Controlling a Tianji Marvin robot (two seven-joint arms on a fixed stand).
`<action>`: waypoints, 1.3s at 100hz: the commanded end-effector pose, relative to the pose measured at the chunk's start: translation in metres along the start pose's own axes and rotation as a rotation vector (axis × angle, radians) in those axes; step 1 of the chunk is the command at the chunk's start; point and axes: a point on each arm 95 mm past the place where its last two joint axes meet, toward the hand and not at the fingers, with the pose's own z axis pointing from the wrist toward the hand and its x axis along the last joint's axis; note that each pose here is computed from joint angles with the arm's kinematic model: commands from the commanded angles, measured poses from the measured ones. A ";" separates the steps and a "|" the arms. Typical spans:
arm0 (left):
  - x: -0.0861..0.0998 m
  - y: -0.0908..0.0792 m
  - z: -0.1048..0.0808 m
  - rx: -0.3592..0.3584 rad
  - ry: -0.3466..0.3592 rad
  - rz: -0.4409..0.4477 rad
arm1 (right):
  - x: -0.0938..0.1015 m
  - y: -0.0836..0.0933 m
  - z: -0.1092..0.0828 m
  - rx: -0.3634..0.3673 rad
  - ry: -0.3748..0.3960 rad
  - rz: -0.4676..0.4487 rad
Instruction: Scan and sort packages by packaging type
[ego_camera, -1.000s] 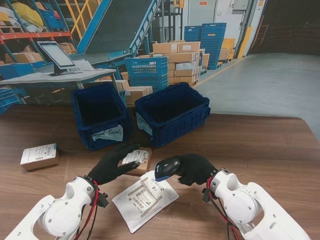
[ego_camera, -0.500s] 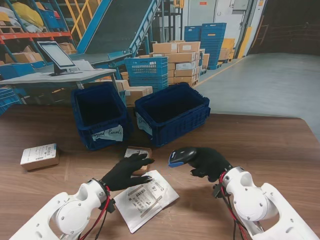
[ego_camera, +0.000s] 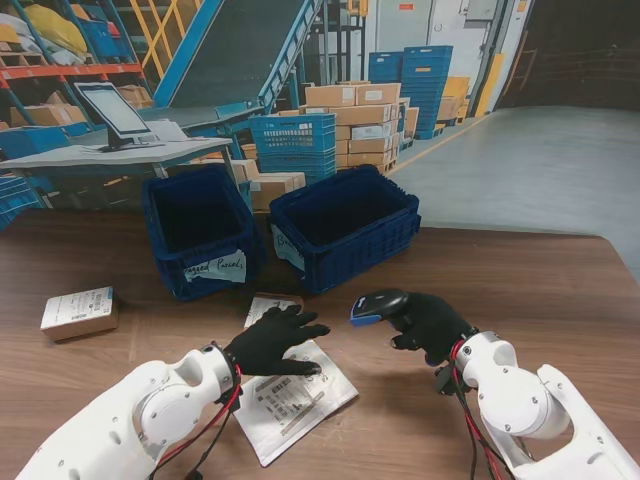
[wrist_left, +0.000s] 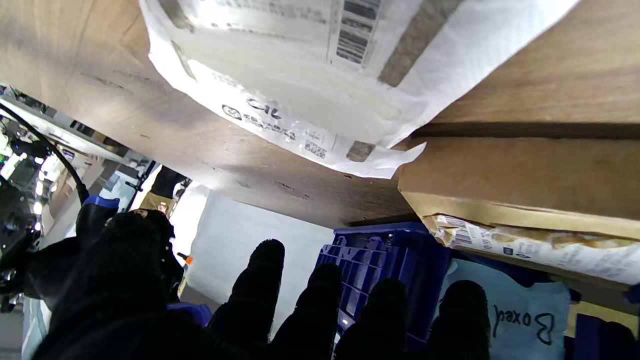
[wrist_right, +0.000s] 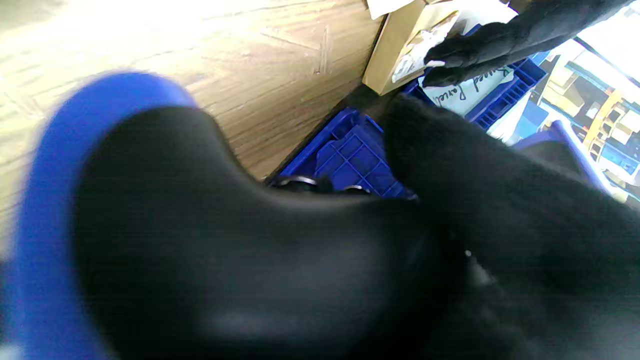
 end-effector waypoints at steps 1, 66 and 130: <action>0.001 -0.006 0.005 -0.013 0.021 0.010 | 0.001 -0.003 -0.002 0.021 -0.002 0.002; -0.020 -0.003 0.035 -0.208 0.179 0.134 | -0.004 0.004 0.002 0.069 -0.010 0.006; -0.030 0.008 0.057 -0.292 0.265 0.180 | -0.004 0.012 0.008 0.092 -0.013 0.004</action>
